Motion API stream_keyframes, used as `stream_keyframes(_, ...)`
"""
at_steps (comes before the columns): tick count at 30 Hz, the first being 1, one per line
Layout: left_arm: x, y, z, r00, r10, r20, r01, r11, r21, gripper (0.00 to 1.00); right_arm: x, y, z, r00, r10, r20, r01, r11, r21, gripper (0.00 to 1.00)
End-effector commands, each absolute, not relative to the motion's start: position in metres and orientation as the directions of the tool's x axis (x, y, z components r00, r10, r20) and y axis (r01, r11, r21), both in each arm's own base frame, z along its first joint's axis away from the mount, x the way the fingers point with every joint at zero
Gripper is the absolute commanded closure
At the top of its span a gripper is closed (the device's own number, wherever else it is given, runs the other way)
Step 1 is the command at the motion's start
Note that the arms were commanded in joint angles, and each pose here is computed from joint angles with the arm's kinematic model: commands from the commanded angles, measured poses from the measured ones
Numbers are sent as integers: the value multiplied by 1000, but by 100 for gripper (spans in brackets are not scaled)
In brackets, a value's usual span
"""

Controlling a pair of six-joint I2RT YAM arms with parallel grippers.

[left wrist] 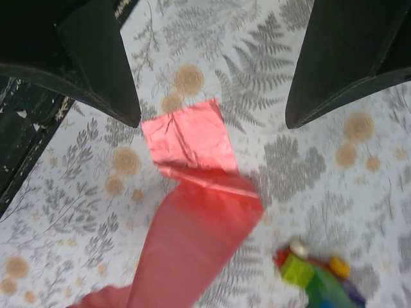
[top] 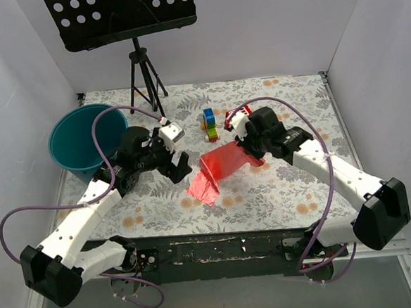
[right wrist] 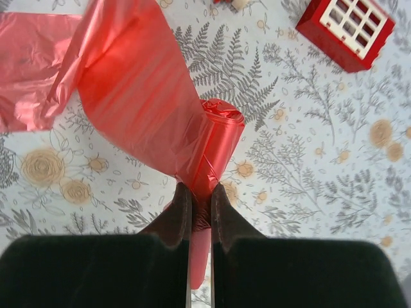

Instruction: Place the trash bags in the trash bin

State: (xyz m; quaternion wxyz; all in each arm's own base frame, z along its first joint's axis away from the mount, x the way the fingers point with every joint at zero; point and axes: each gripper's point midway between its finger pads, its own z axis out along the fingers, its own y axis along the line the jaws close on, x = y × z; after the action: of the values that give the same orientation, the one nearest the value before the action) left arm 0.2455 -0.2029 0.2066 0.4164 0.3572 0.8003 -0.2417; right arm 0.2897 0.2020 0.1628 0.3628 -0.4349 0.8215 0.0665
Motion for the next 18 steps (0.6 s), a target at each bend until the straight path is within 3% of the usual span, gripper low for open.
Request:
stream_keyframes(1, 259, -239, 271, -44, 293, -955, 895, 437, 93, 2, 279, 204, 218, -130, -731, -670, -843, 437, -313, 99)
stream_keyframes(8, 278, -299, 260, 19, 196, -980, 972, 226, 64, 2, 267, 193, 274, -21, -706, -708, -817, 420, -395, 99)
stream_keyframes(18, 270, -383, 248, -8, 94, -996, 1000, -14, -9, 2, 258, 183, 264, -140, -672, -727, -797, 513, -321, 99)
